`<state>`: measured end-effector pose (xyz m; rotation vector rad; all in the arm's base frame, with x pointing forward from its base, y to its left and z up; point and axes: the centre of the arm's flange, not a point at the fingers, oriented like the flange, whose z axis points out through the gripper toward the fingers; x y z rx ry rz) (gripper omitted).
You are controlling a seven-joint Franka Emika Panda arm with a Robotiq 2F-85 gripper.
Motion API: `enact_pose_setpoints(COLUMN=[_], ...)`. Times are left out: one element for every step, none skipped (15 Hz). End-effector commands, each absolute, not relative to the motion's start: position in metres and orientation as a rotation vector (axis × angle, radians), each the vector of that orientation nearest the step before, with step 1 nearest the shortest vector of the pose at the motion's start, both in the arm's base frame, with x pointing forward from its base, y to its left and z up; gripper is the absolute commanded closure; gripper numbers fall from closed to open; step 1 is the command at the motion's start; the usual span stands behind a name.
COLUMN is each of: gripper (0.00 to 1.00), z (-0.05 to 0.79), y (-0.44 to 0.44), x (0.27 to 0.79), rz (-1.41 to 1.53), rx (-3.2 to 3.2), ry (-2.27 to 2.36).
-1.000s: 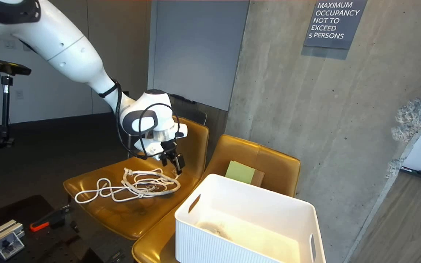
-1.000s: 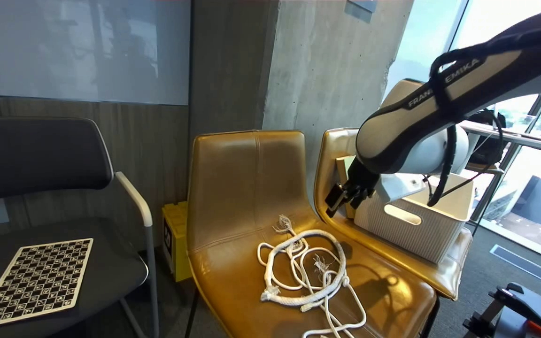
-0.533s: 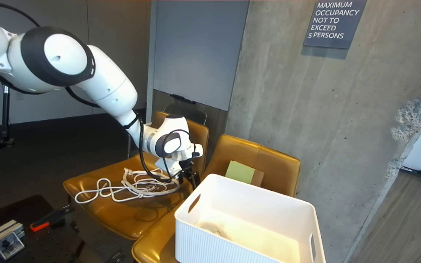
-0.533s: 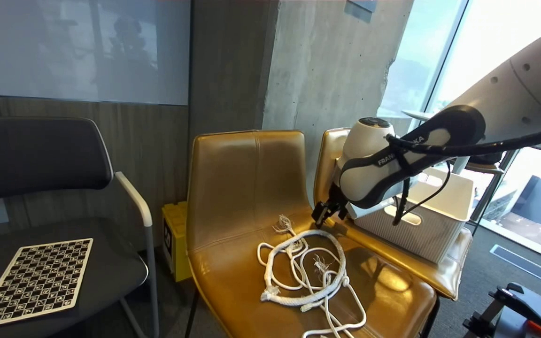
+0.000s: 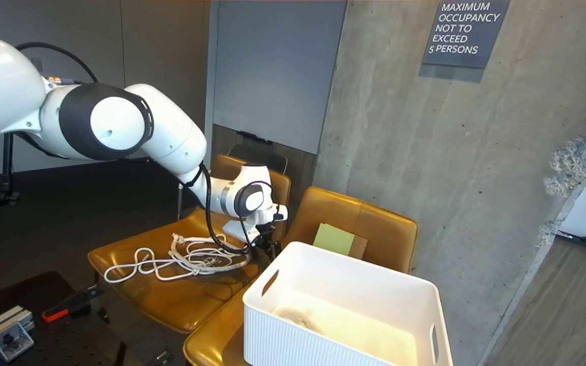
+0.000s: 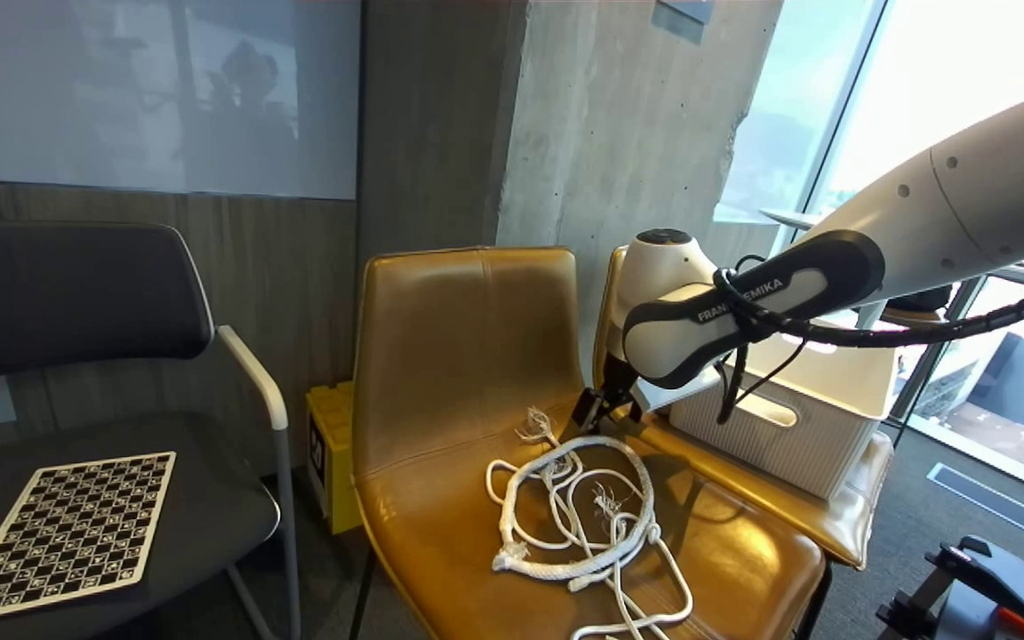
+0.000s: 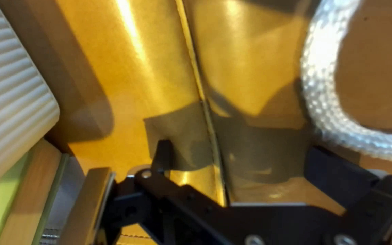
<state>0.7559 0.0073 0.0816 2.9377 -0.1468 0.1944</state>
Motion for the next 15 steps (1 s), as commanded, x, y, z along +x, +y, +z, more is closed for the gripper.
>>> enact_pose_setpoints(gripper=[0.0, 0.0, 0.0, 0.0, 0.0, 0.0, 0.0, 0.0, 0.0, 0.0, 0.0, 0.0, 0.0, 0.0, 0.0], z=[0.092, 0.098, 0.103, 0.11, 0.121, 0.129, 0.136, 0.141, 0.147, 0.149, 0.151, 0.154, 0.156, 0.157, 0.159], y=[0.056, 0.063, 0.073, 0.09, 0.106, 0.121, 0.133, 0.141, 0.149, 0.152, 0.152, 0.151, 0.144, 0.137, 0.127], x=[0.759, 0.75, 0.743, 0.735, 0.727, 0.722, 0.719, 0.717, 0.715, 0.714, 0.714, 0.715, 0.72, 0.723, 0.727], rz=[0.241, 0.243, 0.258, 0.285, 0.328, 0.368, 0.408, 0.434, 0.452, 0.461, 0.466, 0.461, 0.448, 0.441, 0.433], rx=[2.951, 2.944, 2.945, 2.95, 2.945, 2.938, 2.926, 2.917, 2.915, 2.911, 2.904, 2.898, 2.889, 2.879, 2.866], ry=[-0.059, -0.033, -0.005, 0.037, 0.083, 0.117, 0.149, 0.173, 0.188, 0.199, 0.208, 0.211, 0.206, 0.199, 0.184])
